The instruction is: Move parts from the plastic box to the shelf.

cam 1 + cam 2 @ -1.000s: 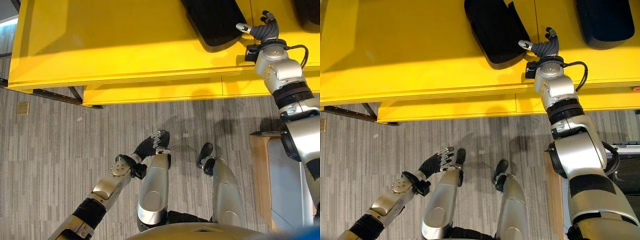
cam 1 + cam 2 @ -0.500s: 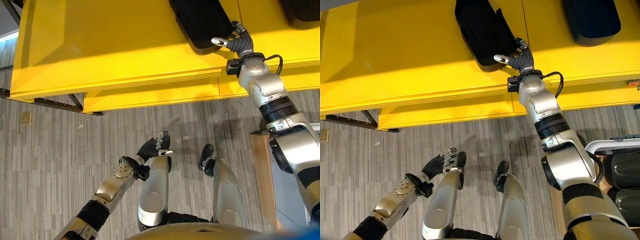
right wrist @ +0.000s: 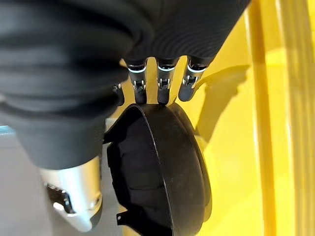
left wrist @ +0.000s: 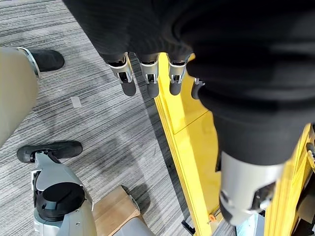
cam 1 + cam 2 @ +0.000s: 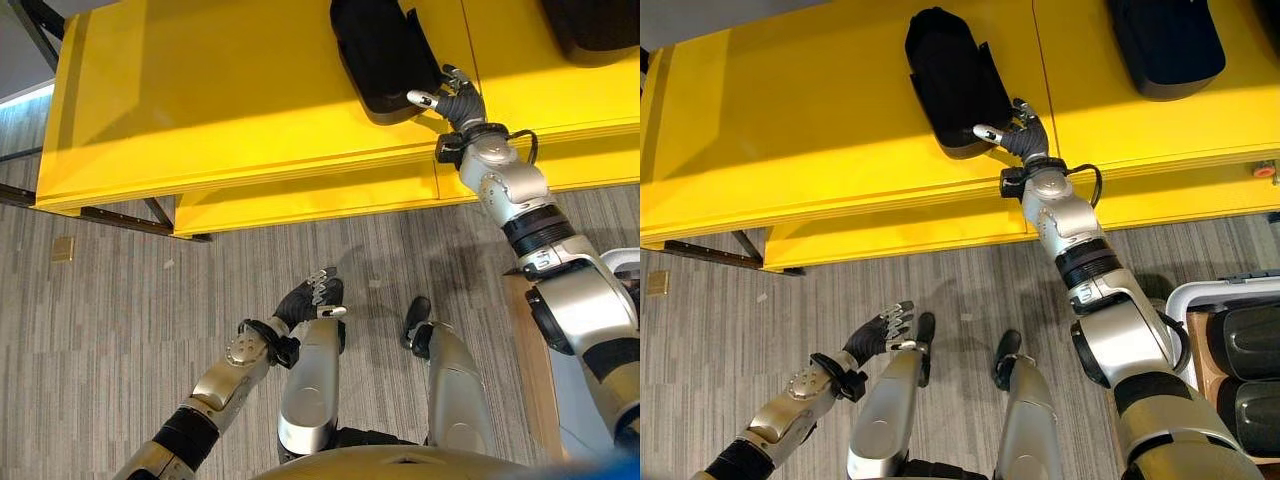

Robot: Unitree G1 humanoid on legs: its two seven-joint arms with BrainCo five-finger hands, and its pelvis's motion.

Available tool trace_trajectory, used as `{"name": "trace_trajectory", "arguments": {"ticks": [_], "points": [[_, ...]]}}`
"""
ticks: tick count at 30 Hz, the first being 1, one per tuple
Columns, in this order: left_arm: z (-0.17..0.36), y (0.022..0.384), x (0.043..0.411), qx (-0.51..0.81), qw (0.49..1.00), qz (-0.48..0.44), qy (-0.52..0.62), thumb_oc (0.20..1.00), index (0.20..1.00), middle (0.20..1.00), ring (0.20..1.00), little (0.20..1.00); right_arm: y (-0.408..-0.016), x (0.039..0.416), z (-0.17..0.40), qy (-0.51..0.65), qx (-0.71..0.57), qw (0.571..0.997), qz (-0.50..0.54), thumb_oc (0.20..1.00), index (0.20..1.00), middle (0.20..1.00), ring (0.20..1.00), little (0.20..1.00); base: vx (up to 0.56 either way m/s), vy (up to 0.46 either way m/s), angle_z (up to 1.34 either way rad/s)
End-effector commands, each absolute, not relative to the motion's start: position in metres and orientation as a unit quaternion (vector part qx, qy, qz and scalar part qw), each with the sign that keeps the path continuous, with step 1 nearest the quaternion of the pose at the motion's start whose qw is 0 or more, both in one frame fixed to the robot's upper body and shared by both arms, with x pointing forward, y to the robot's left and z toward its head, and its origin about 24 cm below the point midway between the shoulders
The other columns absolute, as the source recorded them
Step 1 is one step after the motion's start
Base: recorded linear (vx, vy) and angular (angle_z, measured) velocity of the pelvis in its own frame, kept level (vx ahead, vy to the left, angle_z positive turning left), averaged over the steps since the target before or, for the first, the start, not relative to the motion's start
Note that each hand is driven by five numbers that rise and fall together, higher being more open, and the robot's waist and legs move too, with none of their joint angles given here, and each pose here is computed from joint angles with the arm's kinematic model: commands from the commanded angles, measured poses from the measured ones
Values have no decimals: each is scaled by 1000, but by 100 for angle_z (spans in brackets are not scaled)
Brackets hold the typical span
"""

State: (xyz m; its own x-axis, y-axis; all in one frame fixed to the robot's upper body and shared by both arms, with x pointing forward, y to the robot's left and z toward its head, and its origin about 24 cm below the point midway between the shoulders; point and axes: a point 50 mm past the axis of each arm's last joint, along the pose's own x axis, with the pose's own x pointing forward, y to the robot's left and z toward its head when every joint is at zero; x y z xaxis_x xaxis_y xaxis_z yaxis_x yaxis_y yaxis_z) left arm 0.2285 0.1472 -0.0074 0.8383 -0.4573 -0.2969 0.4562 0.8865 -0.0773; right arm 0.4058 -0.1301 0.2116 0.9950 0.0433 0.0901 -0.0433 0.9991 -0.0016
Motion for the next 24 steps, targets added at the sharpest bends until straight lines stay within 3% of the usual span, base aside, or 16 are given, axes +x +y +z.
{"name": "trace_trajectory", "arguments": {"ticks": [1,16,20,23,24], "points": [[-4,135,218,-21,959,-250,129,1000,1000,1000,1000,1000,-102,399,165,31,39,996,77,1000,1000,1000,1000,1000,-8,30,-1],[-6,131,216,-28,960,-250,124,1000,1000,1000,1000,1000,-88,391,151,31,39,995,87,1000,1000,1000,1000,1000,-3,7,0],[-5,131,217,-33,961,-247,120,1000,1000,1000,1000,1000,-104,395,171,-41,44,998,29,1000,1000,1000,1000,1000,-25,18,4],[-4,126,218,-37,962,-244,116,1000,1000,1000,1000,1000,-112,391,181,-83,55,994,-55,1000,1000,1000,1000,1000,-19,26,1],[-4,125,218,-42,964,-237,114,1000,1000,1000,1000,1000,-135,391,190,-124,78,981,-128,1000,1000,1000,1000,1000,-24,55,0]]}}
